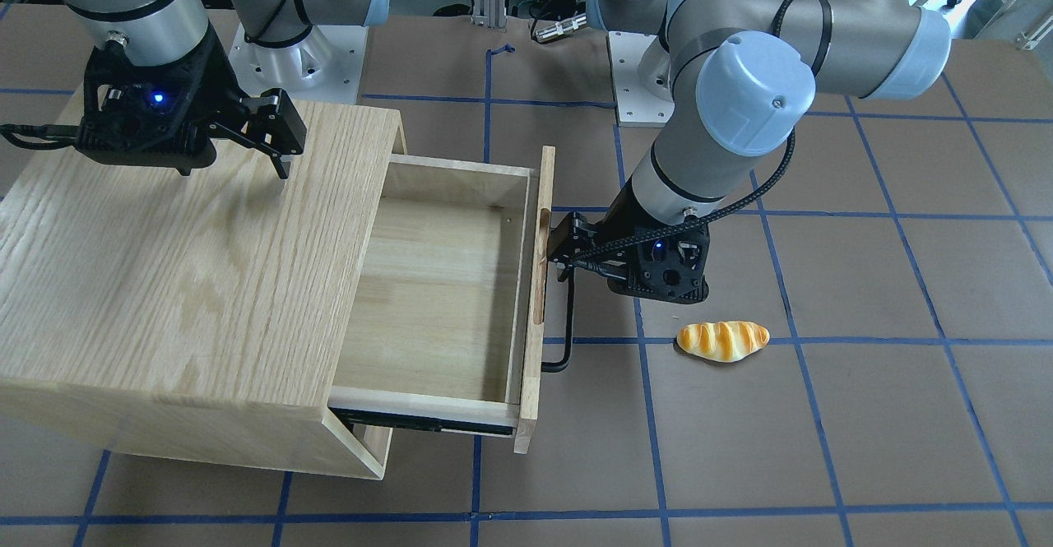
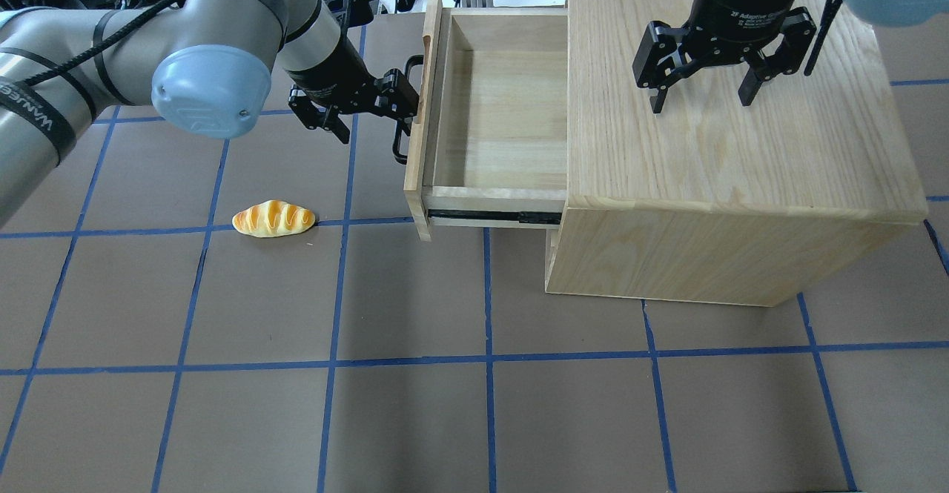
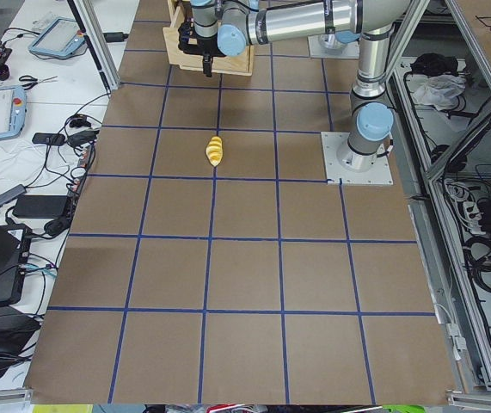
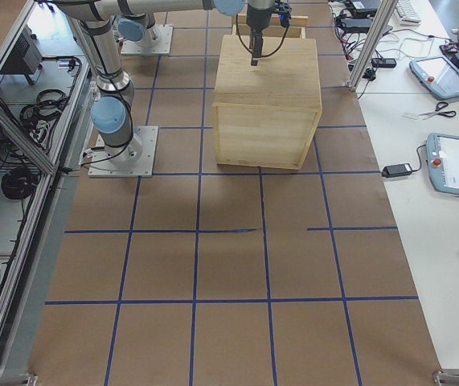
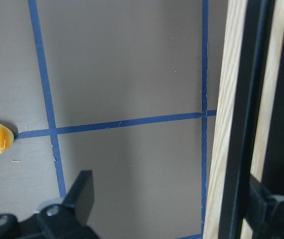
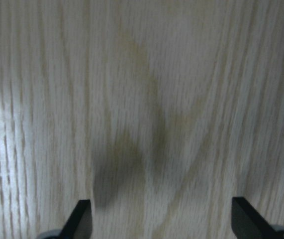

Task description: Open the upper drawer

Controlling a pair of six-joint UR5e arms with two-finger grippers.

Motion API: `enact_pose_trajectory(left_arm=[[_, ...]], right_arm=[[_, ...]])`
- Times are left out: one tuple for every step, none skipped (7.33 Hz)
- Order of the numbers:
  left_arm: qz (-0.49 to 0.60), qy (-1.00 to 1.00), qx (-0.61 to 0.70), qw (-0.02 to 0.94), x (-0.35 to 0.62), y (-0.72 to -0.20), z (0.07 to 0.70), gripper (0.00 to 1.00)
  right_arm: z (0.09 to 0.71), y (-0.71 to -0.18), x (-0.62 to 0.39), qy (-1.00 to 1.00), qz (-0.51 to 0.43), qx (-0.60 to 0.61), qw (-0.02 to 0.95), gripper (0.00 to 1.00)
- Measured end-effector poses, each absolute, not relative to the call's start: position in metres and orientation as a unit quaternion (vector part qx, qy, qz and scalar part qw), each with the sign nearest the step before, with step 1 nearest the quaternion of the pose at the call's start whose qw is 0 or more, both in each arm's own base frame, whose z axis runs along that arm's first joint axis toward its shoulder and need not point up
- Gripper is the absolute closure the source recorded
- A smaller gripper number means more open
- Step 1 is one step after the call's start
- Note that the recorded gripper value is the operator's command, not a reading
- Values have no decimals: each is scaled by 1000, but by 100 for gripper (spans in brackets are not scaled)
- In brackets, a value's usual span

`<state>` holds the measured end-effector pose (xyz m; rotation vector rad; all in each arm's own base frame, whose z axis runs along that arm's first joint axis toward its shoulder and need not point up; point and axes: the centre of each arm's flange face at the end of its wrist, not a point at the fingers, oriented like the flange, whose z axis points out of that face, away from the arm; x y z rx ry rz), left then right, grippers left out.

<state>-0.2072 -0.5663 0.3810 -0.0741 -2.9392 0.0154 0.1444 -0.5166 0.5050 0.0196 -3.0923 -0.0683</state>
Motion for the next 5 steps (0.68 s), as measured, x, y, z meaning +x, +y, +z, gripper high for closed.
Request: enact_pose_trajectory(left_arm=[[5, -995, -25, 101, -207, -566, 384, 0], [4, -994, -24, 103, -207, -563, 393, 0], [0, -994, -23, 104, -206, -558, 408, 0], [-3, -995, -22, 102, -203, -548, 428, 0], [-2, -996, -22, 88, -197, -536, 449, 0]], right_arm=[[505, -517, 145, -999, -22, 7, 24, 0], [505, -516, 145, -999, -22, 7, 24, 0], [505, -516, 145, -999, -22, 7, 24, 0], [504, -516, 145, -999, -23, 6, 24, 0], [505, -516, 145, -999, -22, 6, 24, 0]])
